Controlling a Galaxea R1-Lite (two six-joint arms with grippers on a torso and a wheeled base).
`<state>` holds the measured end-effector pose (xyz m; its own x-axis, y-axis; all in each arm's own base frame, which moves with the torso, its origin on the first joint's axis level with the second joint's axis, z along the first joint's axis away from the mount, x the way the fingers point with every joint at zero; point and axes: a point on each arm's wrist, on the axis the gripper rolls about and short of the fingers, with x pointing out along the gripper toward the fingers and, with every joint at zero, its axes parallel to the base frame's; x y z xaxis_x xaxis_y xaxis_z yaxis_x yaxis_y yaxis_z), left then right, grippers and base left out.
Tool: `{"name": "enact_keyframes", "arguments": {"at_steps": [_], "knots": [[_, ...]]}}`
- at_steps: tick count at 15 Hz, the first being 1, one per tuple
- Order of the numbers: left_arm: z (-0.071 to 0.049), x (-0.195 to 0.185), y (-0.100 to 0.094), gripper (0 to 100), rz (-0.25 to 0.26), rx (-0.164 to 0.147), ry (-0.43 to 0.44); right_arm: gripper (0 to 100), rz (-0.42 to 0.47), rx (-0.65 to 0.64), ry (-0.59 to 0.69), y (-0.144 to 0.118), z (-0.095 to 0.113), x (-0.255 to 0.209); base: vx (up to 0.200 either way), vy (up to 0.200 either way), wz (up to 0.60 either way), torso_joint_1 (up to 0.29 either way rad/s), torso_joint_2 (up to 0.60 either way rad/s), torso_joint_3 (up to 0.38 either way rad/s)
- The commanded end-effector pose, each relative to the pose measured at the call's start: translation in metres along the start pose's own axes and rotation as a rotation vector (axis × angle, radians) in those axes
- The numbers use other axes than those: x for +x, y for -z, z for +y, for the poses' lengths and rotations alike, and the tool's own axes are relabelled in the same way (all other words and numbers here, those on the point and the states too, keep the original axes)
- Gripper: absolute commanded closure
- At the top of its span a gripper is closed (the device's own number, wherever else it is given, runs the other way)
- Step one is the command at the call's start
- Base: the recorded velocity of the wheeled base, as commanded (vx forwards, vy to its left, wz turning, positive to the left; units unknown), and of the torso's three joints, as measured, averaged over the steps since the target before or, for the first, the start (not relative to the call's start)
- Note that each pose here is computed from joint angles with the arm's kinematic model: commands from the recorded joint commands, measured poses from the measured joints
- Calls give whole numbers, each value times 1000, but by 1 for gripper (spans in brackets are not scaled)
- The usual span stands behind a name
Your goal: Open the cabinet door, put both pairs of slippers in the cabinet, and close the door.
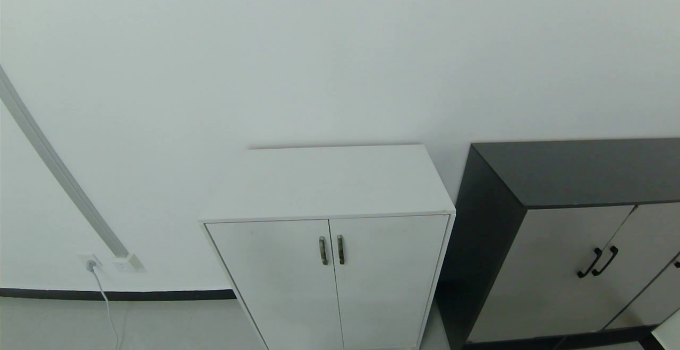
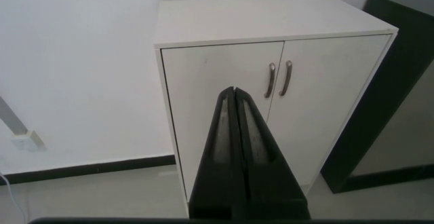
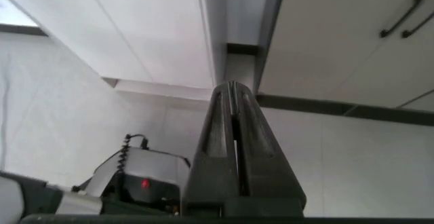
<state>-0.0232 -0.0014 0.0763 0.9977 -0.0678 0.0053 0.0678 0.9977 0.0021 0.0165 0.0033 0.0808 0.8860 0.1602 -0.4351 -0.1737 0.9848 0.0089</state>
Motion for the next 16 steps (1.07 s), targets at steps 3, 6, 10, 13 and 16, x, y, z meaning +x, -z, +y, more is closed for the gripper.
{"name": "enact_keyframes", "arguments": {"at_steps": [3, 6, 10, 13, 16], "knots": [[0, 0, 0, 100, 1, 0, 0, 100, -155, -12, -16, 10, 1, -14, 0, 0, 0, 0, 0, 0], [0, 0, 0, 100, 1, 0, 0, 100, -216, 14, 48, 12, 2, -18, 0, 0, 0, 0, 0, 0], [0, 0, 0, 100, 1, 0, 0, 100, -352, 15, 93, 18, 3, -27, 0, 0, 0, 0, 0, 0], [0, 0, 0, 100, 1, 0, 0, 100, -424, 10, 104, 21, 5, -31, 0, 0, 0, 0, 0, 0], [0, 0, 0, 100, 1, 0, 0, 100, -446, 19, 154, 22, 4, -33, 0, 0, 0, 0, 0, 0]]}}
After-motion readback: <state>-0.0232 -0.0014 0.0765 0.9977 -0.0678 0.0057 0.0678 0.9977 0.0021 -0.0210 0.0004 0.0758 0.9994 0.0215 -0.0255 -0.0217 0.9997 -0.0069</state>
